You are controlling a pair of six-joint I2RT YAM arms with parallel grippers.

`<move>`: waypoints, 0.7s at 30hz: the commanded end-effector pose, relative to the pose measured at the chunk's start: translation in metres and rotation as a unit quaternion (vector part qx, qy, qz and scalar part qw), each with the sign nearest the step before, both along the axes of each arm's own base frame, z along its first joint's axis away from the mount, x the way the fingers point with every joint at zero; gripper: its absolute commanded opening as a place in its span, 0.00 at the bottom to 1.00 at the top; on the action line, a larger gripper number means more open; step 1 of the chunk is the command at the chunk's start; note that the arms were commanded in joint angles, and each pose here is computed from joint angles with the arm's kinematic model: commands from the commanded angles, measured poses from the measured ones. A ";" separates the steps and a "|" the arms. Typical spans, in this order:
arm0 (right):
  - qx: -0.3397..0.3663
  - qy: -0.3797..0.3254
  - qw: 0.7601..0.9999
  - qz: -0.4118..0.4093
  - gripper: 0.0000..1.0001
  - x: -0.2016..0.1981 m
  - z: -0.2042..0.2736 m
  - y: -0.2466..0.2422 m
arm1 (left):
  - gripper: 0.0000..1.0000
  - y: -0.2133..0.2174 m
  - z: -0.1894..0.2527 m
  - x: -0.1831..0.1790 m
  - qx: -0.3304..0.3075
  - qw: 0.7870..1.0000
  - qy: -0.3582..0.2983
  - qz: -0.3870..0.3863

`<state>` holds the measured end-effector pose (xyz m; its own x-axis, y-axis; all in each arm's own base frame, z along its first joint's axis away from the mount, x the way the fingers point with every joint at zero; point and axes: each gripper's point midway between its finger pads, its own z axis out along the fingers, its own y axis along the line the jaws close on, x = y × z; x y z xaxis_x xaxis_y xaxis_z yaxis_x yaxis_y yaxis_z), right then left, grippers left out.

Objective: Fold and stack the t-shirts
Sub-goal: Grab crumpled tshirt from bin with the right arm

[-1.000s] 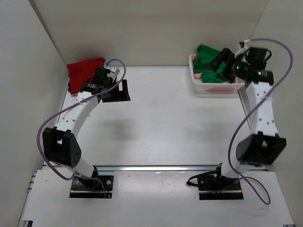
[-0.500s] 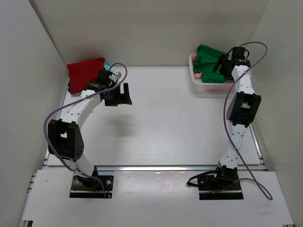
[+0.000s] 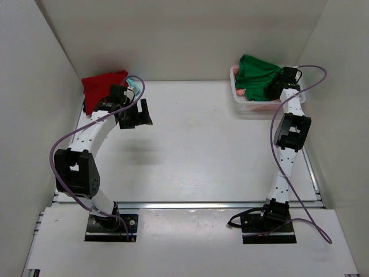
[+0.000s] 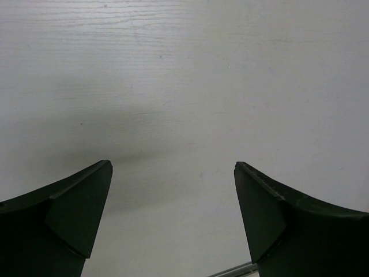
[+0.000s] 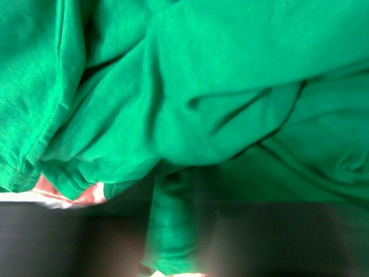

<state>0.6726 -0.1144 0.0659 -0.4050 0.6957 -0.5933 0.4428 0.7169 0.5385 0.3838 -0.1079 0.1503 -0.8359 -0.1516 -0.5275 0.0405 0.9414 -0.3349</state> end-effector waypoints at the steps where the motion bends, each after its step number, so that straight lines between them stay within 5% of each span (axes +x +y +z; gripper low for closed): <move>1: 0.024 -0.048 0.998 -0.029 0.00 0.016 0.019 -0.014 | 0.96 0.002 0.021 0.000 -0.018 0.999 -0.035 0.009; 6: -0.021 -0.094 0.995 0.014 0.00 0.021 0.080 0.011 | 0.99 -0.004 0.025 0.004 -0.011 0.999 -0.041 0.002; 11: -0.078 -0.191 0.977 0.052 0.00 0.012 0.202 0.043 | 0.98 -0.023 0.036 0.005 -0.027 0.998 -0.050 -0.022; 14: -0.135 -0.246 0.957 0.074 0.00 -0.010 0.283 0.071 | 0.65 -0.035 0.049 0.004 -0.074 0.995 -0.061 -0.028; 15: -0.162 -0.274 0.945 0.080 0.00 -0.027 0.324 0.084 | 0.37 -0.035 0.051 0.001 -0.078 0.995 -0.061 -0.027; 16: -0.177 -0.282 0.940 0.073 0.00 -0.035 0.339 0.086 | 0.20 -0.041 0.057 0.000 -0.083 0.994 -0.067 -0.035; 21: -0.184 -0.382 0.897 0.121 0.00 -0.137 0.461 0.175 | 0.10 -0.052 0.075 -0.009 -0.088 0.992 -0.084 -0.037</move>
